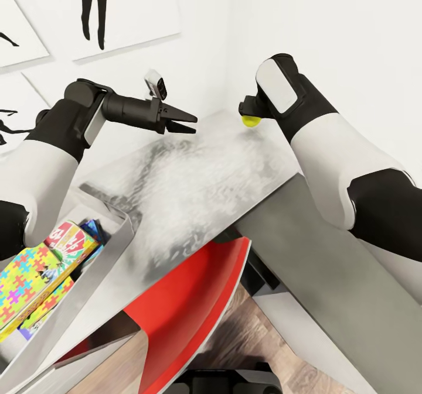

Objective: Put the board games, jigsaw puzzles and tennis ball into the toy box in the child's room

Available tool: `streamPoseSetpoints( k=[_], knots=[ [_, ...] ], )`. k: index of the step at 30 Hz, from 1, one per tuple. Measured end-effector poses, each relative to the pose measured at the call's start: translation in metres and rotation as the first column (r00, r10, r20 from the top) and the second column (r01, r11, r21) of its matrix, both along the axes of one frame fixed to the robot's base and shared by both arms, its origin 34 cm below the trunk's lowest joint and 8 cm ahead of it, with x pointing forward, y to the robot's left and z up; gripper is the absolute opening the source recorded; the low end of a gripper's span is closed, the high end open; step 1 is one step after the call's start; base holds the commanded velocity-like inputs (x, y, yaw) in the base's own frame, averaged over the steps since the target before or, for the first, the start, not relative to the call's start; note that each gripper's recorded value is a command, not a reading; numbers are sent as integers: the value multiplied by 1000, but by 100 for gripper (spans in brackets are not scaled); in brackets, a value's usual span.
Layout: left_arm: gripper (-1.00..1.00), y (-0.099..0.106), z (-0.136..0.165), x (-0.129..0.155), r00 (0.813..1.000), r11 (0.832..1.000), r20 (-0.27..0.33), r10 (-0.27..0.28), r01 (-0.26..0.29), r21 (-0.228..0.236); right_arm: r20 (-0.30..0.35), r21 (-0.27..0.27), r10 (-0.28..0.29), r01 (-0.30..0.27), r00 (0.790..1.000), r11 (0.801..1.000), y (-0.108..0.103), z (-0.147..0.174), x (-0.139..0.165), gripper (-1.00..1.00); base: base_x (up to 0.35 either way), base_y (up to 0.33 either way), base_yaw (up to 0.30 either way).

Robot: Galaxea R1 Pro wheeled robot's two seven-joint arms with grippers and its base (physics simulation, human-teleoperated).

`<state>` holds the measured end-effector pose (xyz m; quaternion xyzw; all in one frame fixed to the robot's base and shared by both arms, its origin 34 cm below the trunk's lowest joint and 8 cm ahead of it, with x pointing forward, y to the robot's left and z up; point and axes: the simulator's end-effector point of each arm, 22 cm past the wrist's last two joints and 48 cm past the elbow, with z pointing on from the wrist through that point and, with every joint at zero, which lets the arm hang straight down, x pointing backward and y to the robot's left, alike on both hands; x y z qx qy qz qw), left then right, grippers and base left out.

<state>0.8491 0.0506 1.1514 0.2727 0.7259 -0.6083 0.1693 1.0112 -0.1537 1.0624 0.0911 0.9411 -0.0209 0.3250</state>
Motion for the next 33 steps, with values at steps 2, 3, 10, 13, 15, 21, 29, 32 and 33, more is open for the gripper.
streamPoseSetpoints(
  k=[2,3,10,13,15,21,29,32,33],
  knots=[
    [100,0,0,0,1000,1000,0,1,-1,0,0,0,0,0,1000,1000,0,0,0,-100,0,0,0],
    [100,1,0,0,1000,1000,0,1,-1,0,0,1,0,0,1000,1000,0,0,0,-100,0,0,0],
    [100,1,4,-1,1000,1000,6,1,-1,2,5,1,2,-2,1000,1000,1,5,-1,-100,0,0,0],
    [100,1,7,-2,1000,1000,10,1,-1,2,10,1,1,-1,1000,1000,0,9,-1,-100,0,0,0],
    [100,1,10,-2,1000,1000,14,1,-1,2,13,1,1,-1,1000,1000,0,12,-1,-100,0,0,0],
    [100,1,17,-4,1000,1000,23,1,-1,1,23,2,1,-1,1000,1000,0,21,-2,-100,-41,0,0],
    [100,1,27,-6,999,1000,37,1,-1,1,36,1,2,-2,999,1000,1,33,-3,-100,-97,0,0],
    [100,1,30,-7,999,1000,42,0,-1,2,40,0,2,-2,999,1000,1,37,-4,-100,-13,0,4],
    [100,1,32,-7,999,1000,43,1,-1,2,42,0,2,-2,999,1000,1,39,-4,-100,-7,0,21]
  ],
)
